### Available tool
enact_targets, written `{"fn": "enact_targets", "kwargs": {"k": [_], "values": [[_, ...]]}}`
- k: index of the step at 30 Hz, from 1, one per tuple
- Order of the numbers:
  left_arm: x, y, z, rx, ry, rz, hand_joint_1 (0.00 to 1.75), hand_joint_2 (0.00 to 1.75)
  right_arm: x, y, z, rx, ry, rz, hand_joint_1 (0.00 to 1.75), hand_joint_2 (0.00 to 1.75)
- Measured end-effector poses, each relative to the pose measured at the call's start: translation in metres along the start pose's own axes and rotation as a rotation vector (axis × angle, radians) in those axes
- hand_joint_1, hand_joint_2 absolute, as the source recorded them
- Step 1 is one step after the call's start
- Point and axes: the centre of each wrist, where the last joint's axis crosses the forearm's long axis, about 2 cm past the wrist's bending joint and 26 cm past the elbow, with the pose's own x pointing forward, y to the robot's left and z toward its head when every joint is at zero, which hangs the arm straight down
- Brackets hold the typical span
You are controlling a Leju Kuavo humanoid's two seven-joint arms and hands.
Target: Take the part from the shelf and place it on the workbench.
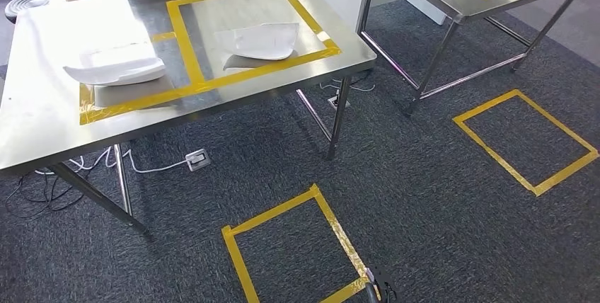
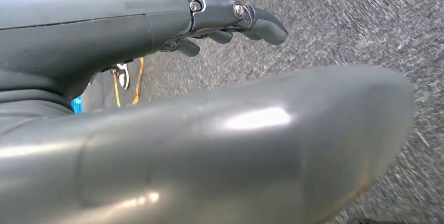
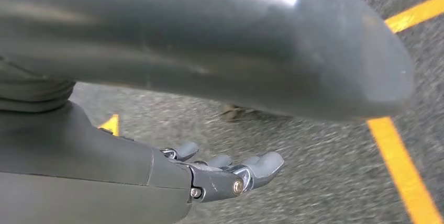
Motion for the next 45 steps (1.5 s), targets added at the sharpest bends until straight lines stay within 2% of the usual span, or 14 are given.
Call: {"fn": "enact_targets", "kwargs": {"k": [4,10,14,21,29,38,45], "values": [[0.012,0.000,0.001,-0.010,-0.030,-0.007,0.00,0.00,0.005,0.011,0.001,0.041,-0.087,0.070,0.00,0.00],[0.015,0.001,0.001,-0.010,-0.042,0.002,0.00,0.00,0.009,0.030,0.002,0.088,-0.093,0.156,0.00,0.00],[0.013,0.005,0.001,0.029,-0.030,0.025,0.00,0.00,0.009,0.033,0.003,0.061,-0.016,0.153,0.00,1.75],[0.000,0.008,-0.001,0.065,0.020,0.049,0.00,0.00,0.003,0.031,0.002,0.011,0.079,0.124,0.00,1.75],[-0.007,0.007,-0.001,0.066,0.034,0.060,0.00,0.00,-0.001,0.029,0.002,-0.003,0.101,0.117,0.00,1.75],[0.001,0.005,0.000,0.056,0.006,-0.001,0.00,0.00,0.007,0.037,0.003,0.028,0.052,0.126,0.00,1.75],[0.015,0.003,0.001,0.042,-0.035,-0.050,0.00,0.00,0.011,0.043,0.004,0.024,0.041,0.131,0.00,1.75]]}}
